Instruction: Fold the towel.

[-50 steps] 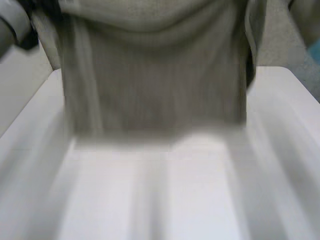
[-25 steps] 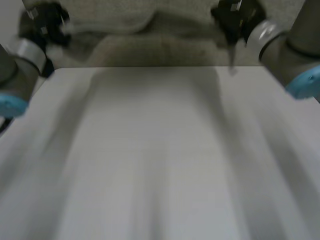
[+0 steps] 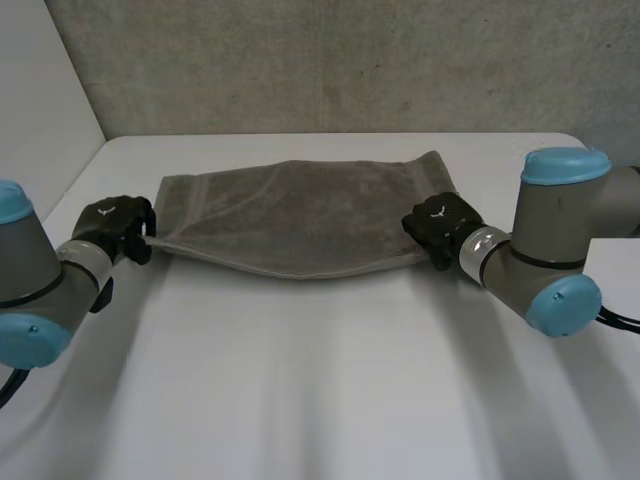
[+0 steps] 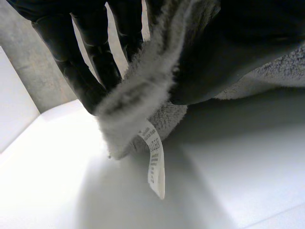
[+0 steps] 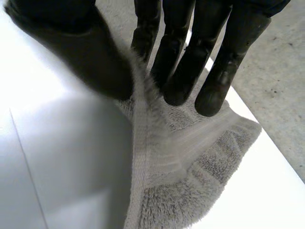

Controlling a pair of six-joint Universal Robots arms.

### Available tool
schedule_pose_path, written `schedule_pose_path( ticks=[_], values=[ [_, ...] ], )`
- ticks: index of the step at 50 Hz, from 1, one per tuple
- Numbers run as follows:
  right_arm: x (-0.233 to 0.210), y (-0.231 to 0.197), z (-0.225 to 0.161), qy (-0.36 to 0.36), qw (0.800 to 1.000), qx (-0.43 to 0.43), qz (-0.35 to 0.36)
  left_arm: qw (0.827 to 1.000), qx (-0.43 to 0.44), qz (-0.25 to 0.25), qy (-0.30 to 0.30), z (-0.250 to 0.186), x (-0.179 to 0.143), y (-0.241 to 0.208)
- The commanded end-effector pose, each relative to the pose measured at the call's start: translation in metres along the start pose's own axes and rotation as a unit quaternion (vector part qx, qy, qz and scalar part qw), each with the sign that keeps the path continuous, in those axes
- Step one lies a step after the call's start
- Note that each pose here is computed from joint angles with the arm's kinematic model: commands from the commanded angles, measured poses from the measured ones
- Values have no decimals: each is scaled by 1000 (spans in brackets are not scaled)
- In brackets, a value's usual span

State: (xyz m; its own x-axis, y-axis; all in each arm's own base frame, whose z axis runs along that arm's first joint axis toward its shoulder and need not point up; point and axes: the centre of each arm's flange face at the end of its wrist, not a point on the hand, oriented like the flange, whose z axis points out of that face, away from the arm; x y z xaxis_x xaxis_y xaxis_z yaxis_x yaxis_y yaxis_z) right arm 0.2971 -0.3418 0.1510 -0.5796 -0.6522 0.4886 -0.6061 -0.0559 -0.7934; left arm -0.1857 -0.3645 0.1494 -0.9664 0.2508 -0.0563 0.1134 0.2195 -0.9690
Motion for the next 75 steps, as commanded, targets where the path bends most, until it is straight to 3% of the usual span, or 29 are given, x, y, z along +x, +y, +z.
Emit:
schedule_pose_path(
  ticks=[1,11,39,49,58,69,75],
  values=[
    [1,-3,-14,15,999,0,35,1000,9,-3,-5,-6,-4,-8],
    [21,23,-10,99,994,-19,48,1000,-1,-6,-5,-8,-3,-2],
    [25,34,-22,96,992,-44,75,1000,-8,-9,-4,-10,-2,3],
    [14,59,-2,90,989,-52,106,1000,-7,-9,-4,-9,-2,2],
    [25,54,3,111,988,-32,103,1000,-7,-10,-5,-10,-2,2],
    [65,3,-42,148,986,5,80,1000,5,-7,7,-23,0,-12],
    [56,17,-70,76,993,-84,11,1000,13,-5,26,-41,-2,-24]
  ],
)
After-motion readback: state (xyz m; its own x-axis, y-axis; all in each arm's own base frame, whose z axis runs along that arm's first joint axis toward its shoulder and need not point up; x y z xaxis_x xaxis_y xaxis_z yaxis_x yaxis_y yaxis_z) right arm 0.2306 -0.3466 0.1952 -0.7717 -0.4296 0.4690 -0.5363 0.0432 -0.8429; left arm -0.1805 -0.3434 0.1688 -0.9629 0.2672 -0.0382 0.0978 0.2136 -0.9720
